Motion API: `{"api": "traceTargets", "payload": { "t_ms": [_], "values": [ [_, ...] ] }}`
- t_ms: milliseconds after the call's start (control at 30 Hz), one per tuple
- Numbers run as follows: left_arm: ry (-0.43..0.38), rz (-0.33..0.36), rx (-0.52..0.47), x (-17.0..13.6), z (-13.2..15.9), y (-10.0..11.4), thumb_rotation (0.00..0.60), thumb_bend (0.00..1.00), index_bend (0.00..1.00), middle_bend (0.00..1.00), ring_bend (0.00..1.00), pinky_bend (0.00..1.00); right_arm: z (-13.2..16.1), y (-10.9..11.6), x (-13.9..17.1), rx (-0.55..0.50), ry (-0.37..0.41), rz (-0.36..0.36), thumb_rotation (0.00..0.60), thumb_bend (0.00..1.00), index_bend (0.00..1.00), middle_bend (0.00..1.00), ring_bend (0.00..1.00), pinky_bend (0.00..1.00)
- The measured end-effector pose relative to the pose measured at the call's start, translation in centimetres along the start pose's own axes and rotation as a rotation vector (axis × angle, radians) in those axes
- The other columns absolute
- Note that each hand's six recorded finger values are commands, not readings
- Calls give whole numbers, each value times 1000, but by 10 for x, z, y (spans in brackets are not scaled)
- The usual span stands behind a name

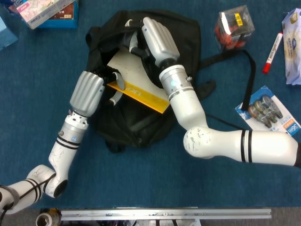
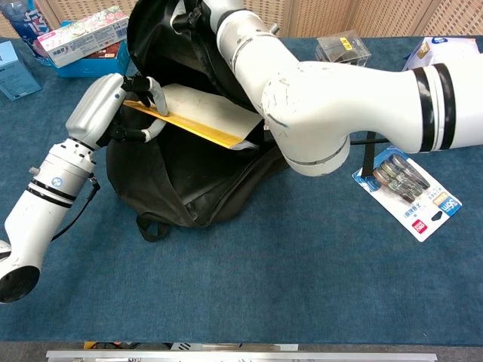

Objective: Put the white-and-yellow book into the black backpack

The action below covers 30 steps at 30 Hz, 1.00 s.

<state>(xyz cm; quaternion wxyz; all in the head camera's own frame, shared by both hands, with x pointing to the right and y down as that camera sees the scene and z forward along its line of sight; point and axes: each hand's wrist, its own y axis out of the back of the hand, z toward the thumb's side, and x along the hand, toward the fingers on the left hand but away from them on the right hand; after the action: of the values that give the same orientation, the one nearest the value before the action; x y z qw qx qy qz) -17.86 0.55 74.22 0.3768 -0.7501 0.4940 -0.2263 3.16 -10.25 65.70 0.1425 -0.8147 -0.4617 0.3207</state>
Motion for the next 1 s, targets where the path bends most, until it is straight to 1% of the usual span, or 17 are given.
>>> {"api": "traceTargets", "payload": {
  "t_ms": [233, 433, 633, 800, 1000],
  "values": [
    [27, -28, 37, 5, 0, -11, 600, 337, 650, 577, 440, 451, -2, 3, -1, 0, -6, -8, 600, 964, 644, 657, 776, 992],
    [59, -11, 40, 11, -2, -12, 600, 337, 649, 577, 440, 451, -2, 4, -1, -1, -6, -8, 600, 964, 644, 657, 776, 992],
    [64, -8, 73, 15, 0, -15, 600, 337, 648, 577, 440, 451, -2, 3, -1, -3, -6, -6, 600, 964, 644, 657, 776, 992],
    [86, -17, 95, 15, -4, -18, 600, 337, 634, 570, 435, 451, -1, 3, -1, -3, -5, -6, 600, 964, 644, 657, 776, 992],
    [116, -47, 108, 12, -7, -22, 600, 247, 509, 417, 316, 430, -2, 2, -1, -4, -8, -4, 600, 964, 644, 657, 776, 992]
  ]
}}
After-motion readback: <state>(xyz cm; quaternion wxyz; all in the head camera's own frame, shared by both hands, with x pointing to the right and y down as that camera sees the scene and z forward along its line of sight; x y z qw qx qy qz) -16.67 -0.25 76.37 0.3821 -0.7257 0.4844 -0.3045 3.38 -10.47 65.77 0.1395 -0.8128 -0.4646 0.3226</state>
